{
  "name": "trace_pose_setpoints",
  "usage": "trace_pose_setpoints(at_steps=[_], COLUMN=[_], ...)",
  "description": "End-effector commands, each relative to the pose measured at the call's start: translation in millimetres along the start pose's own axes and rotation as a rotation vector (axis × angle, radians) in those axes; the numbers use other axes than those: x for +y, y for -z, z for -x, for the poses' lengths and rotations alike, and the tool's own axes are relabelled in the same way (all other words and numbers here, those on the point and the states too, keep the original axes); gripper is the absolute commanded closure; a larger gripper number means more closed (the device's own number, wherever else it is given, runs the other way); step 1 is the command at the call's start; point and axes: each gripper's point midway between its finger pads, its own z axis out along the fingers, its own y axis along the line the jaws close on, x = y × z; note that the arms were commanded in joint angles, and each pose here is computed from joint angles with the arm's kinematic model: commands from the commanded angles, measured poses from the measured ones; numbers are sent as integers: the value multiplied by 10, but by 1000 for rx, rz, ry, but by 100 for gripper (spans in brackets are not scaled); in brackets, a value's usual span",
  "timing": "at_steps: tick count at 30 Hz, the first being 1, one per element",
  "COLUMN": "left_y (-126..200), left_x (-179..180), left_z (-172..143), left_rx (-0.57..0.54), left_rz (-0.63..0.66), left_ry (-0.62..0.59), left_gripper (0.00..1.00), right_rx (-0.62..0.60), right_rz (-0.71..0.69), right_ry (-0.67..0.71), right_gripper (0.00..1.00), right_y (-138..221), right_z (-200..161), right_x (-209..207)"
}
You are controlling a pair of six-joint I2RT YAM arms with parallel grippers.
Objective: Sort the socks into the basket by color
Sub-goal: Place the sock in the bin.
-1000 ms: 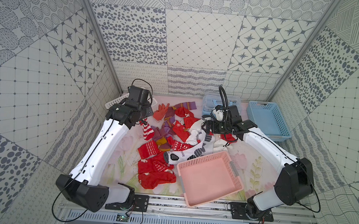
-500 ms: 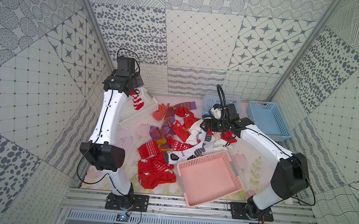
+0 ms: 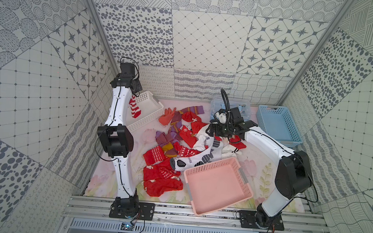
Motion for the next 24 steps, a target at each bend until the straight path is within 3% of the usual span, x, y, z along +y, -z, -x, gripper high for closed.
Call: trace_pose_setpoints(at_steps=[1, 10, 15, 24], left_y=[-348, -762, -829, -650], left_x=[-53, -85, -99, -157], left_z=[-429, -1082, -1203, -994], left_rx=[125, 288, 313, 256], left_rz=[-53, -90, -103, -138], left_ry=[13, 54, 63, 59], left_gripper=[100, 100, 98, 46], right_rx=[-41, -36, -33, -35], right_rz=[23, 28, 32, 35], right_ry=[7, -1, -5, -5], right_gripper=[2, 2, 2, 2], right_y=[4, -43, -52, -27], right_z=[171, 188, 179, 154], right_x=[87, 90, 100, 124])
